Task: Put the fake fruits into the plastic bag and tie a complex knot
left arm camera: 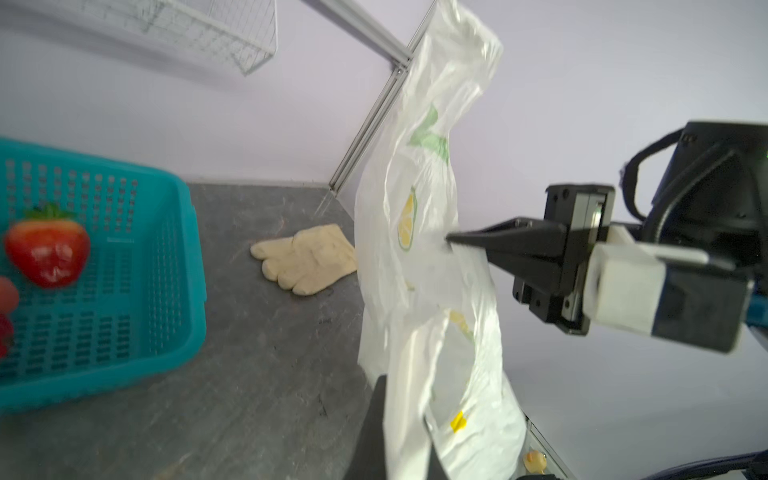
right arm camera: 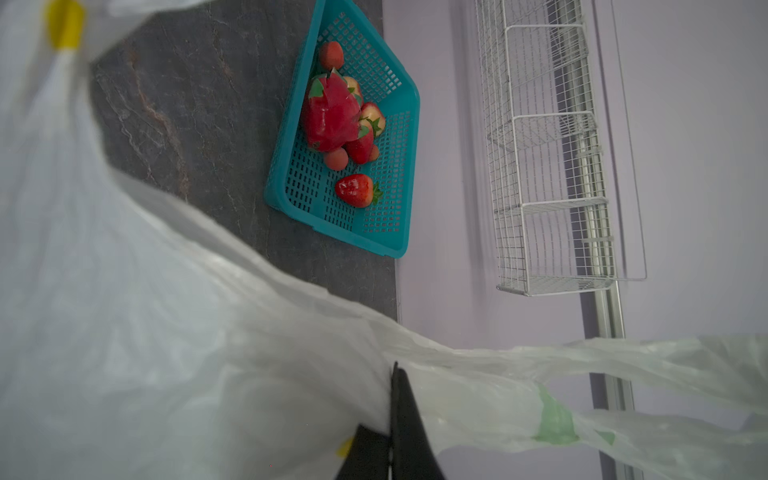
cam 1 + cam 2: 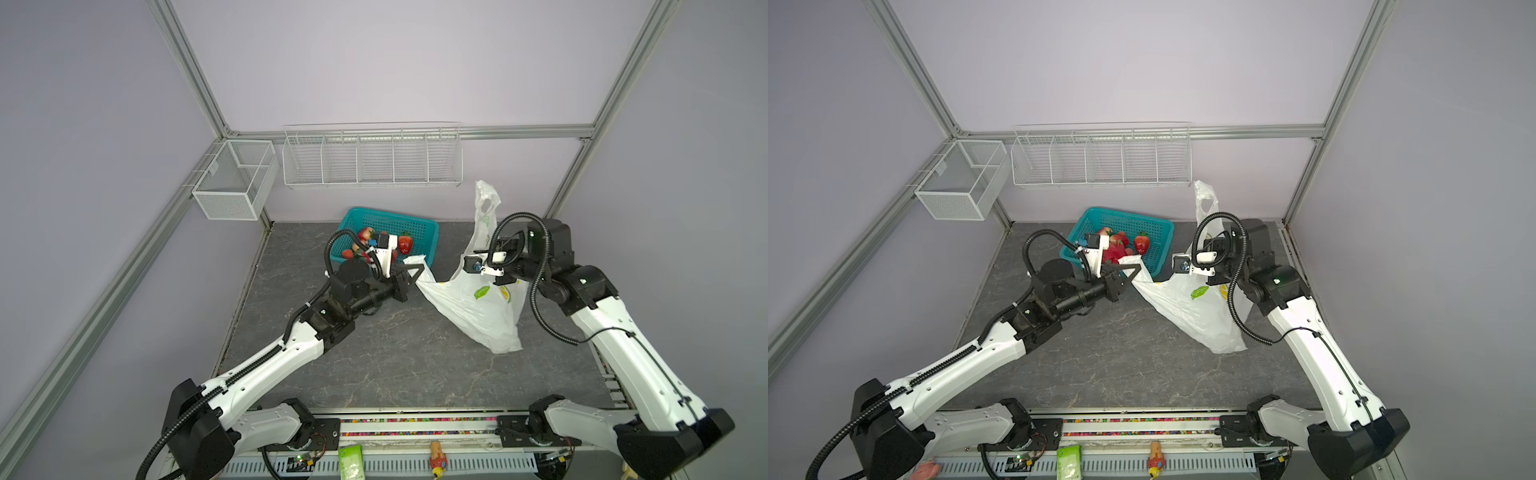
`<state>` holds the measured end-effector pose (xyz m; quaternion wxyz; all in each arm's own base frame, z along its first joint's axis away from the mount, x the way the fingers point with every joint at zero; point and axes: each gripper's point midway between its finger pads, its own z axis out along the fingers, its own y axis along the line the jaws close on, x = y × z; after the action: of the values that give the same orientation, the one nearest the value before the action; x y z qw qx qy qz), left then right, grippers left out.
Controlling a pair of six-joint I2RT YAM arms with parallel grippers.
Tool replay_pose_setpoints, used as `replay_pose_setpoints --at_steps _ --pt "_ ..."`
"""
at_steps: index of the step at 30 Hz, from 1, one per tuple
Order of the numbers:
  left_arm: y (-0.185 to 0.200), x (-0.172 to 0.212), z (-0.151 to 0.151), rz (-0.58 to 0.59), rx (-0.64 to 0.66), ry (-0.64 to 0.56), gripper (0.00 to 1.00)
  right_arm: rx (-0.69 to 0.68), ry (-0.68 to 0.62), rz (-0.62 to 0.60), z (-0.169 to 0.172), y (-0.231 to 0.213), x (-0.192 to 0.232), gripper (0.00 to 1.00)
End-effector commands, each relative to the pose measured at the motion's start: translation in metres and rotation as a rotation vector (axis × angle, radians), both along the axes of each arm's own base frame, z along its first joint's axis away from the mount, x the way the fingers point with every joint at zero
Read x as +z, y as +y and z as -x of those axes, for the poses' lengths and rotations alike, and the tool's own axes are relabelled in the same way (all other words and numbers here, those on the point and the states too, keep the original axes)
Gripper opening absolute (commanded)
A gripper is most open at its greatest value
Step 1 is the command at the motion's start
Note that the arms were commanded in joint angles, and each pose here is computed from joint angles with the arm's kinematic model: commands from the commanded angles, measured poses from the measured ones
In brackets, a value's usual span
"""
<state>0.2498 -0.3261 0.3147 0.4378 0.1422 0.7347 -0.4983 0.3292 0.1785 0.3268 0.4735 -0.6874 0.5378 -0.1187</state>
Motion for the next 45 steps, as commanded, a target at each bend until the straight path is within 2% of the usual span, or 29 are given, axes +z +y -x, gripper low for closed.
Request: replay_pose_setpoints --at_steps 1,5,9,14,19,22,26,29,32,34,40,43,45 --pt "-0.002 -0.005 0.017 0.098 0.028 0.052 0.00 0.071 0.038 0.019 -0.008 0.018 -0.013 0.06" --pt "-0.017 -0.049 0.042 0.064 -0.006 0.043 0.00 0.083 0.143 0.027 -0.016 0.030 -0.050 0.10" --pt "-0.030 -0.083 0.041 0.074 0.032 0.053 0.00 0.016 0.294 0.017 -0.019 0.034 -0.098 0.28" --pt "-0.043 -0.104 0.042 0.067 0.068 0.059 0.00 -0.203 0.428 -0.028 -0.022 0.020 -0.128 0.52" --pt "-0.045 -0.122 0.040 0.042 0.095 0.076 0.00 -0.538 0.495 -0.193 -0.027 0.000 -0.113 0.70" --pt "-0.044 -0.129 0.040 0.027 0.101 0.082 0.00 -0.712 0.491 -0.273 -0.022 -0.017 -0.103 0.73" --pt "-0.044 -0.131 0.039 0.014 0.103 0.080 0.00 -0.926 0.528 -0.450 -0.010 -0.035 -0.086 0.77" --pt "-0.044 -0.129 0.040 0.013 0.099 0.078 0.00 -1.012 0.606 -0.543 0.002 -0.035 -0.083 0.78" --pt "-0.044 -0.129 0.041 0.012 0.096 0.079 0.00 -0.989 0.737 -0.622 0.013 -0.008 -0.091 0.81" --pt "-0.045 -0.128 0.041 0.013 0.093 0.077 0.00 -0.970 0.788 -0.623 0.019 0.009 -0.098 0.84" --pt "-0.045 -0.128 0.043 0.010 0.085 0.079 0.00 -1.026 0.780 -0.508 0.015 0.022 -0.129 0.90" --pt "-0.045 -0.129 0.044 0.007 0.082 0.081 0.00 -1.074 0.762 -0.415 0.010 0.020 -0.152 0.90" --pt "-0.045 -0.130 0.044 0.003 0.082 0.082 0.00 -1.098 0.752 -0.365 0.007 0.019 -0.165 0.86"
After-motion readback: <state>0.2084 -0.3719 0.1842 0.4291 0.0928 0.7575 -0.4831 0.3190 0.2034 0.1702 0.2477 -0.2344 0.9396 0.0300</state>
